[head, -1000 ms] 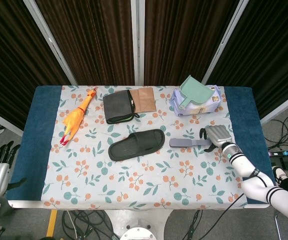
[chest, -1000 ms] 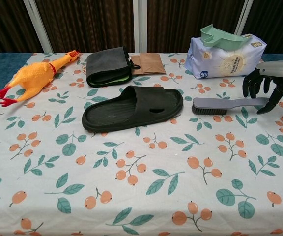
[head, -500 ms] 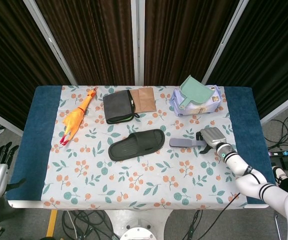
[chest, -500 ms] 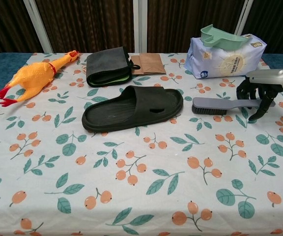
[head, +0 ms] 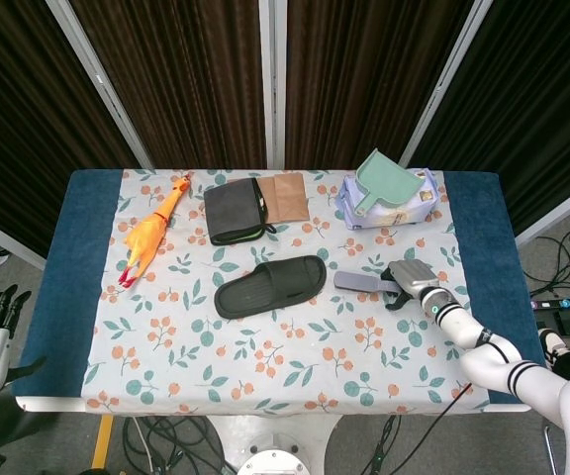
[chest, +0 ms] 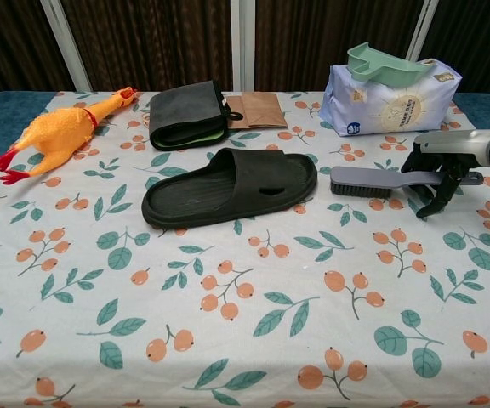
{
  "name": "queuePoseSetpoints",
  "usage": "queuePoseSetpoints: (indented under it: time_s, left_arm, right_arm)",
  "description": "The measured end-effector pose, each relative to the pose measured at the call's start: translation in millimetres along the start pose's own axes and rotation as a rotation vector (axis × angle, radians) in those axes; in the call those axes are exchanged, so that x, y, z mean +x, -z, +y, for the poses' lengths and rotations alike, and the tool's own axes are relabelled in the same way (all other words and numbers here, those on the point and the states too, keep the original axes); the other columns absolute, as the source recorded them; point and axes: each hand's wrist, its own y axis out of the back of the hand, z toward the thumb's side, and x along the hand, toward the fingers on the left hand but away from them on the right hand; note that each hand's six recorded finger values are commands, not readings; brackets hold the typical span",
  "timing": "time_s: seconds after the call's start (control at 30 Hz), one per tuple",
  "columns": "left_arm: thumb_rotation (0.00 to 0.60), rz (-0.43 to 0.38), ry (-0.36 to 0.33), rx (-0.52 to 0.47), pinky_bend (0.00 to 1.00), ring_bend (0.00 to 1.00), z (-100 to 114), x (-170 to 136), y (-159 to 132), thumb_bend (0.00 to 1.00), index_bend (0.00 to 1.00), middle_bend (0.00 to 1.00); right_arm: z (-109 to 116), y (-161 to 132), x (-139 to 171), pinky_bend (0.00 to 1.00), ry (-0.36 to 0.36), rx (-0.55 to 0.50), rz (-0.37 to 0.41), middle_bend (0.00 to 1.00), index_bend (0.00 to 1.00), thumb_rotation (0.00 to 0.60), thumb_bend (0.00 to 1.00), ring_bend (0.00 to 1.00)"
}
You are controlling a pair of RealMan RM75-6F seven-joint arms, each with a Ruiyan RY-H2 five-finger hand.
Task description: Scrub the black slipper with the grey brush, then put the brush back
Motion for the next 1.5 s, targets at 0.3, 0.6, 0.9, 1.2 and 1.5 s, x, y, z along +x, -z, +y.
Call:
queuePoseSetpoints:
  time_s: [0.3,0.6,0.9,1.2,1.5]
  left_arm:
    - [0.6,-0.005,-0.002,-0.005,0.17,0.04,-2,1,1,0.09,0.15,0.14]
    - [0.6,-0.01,-0.011,-0.007,0.17,0.04,-2,4,2,0.09,0.16,0.14]
    - [0.6,-0.072,-0.051,-0.008,0.18,0.04,8,20,-10,0.13,0.18,0.16]
    - [0.6,-0.264,-0.076,-0.065,0.25,0.13,20,66,-60,0.13,0.19,0.19]
    - [0.577,-0.437,0.096,-0.155,0.25,0.13,-8,117,-136,0.07,0.18,0.19]
  right_arm:
    - [7,-6,-2,0.99,0.029,-0.014,0.015,0.84,0.92,0.6,0.1,0.86]
    - [10,-10,-4,1.0,0.054,0.008,0.022,0.96,1.0,0.6,0.43,1.0]
    - [34,-15,10,1.0,0.143,0.044,0.086,1.0,1.0,0.6,0.64,1.0]
    - [79,-23,45,1.0,0.227,0.113,0.171,1.0,1.0,0.6,0.65,1.0]
    - [109,-47,69,1.0,0.279,0.166,0.234,1.0,1.0,0.6,0.65,1.0]
